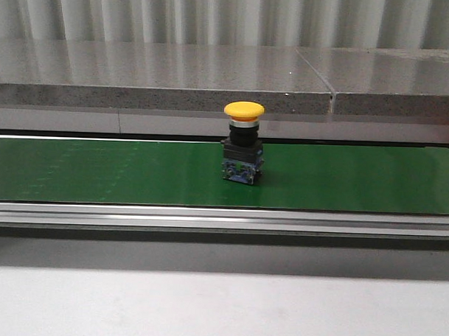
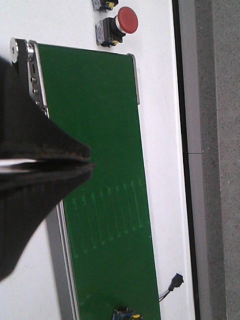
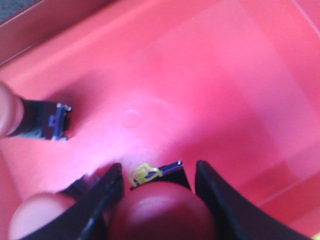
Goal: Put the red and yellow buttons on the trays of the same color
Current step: 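Carry the red button into the red tray and open the right gripper, then raise the right gripper back above the belt's end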
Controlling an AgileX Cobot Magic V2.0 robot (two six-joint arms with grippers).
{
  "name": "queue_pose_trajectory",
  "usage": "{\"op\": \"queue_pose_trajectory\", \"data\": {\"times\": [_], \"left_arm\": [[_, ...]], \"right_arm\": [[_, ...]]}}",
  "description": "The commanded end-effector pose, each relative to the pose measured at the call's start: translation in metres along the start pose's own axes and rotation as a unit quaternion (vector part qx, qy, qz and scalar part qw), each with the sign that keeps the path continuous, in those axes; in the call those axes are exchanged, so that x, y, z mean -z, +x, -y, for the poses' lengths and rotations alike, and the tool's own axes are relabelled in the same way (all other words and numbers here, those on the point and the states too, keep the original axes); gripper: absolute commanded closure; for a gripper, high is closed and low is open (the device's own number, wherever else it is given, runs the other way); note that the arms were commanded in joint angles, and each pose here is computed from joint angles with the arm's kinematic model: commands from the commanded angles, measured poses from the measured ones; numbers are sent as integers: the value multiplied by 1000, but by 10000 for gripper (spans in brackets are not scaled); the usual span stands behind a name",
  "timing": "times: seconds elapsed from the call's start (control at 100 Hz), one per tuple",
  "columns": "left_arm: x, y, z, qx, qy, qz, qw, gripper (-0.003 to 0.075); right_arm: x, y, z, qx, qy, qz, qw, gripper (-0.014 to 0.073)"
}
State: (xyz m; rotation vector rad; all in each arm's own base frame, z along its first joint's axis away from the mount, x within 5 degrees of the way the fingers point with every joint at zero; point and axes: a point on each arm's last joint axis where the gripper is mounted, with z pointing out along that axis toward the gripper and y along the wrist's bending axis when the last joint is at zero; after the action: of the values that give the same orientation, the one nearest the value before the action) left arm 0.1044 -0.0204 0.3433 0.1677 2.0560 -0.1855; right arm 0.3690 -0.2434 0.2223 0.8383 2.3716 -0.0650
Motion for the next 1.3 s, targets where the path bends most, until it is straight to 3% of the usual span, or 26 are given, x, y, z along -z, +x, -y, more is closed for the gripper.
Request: {"op": "queue_pose_trajectory", "data": {"times": [0.0,0.51,0.6,0.75,0.82,1.29], "left_arm": [[5,-14,1,3,3,49,999,740],[5,-14,1,3,3,49,999,740],[5,-14,1,3,3,49,999,740],[5,-14,1,3,3,49,999,740],[5,-14,1,3,3,49,999,740],[5,-14,1,3,3,49,999,740]], "right_arm": [[21,-25,-3,-2,-5,67,998,512],[-19,-14,3,-6,-1,21,1000,487],[-20,-13,3,-7,-1,17,1000,402],[-19,-15,3,-6,-2,21,1000,169],[-16,-18,2,-5,-3,22,1000,113],[53,-49,-11,7,-17,71,997,115]]}}
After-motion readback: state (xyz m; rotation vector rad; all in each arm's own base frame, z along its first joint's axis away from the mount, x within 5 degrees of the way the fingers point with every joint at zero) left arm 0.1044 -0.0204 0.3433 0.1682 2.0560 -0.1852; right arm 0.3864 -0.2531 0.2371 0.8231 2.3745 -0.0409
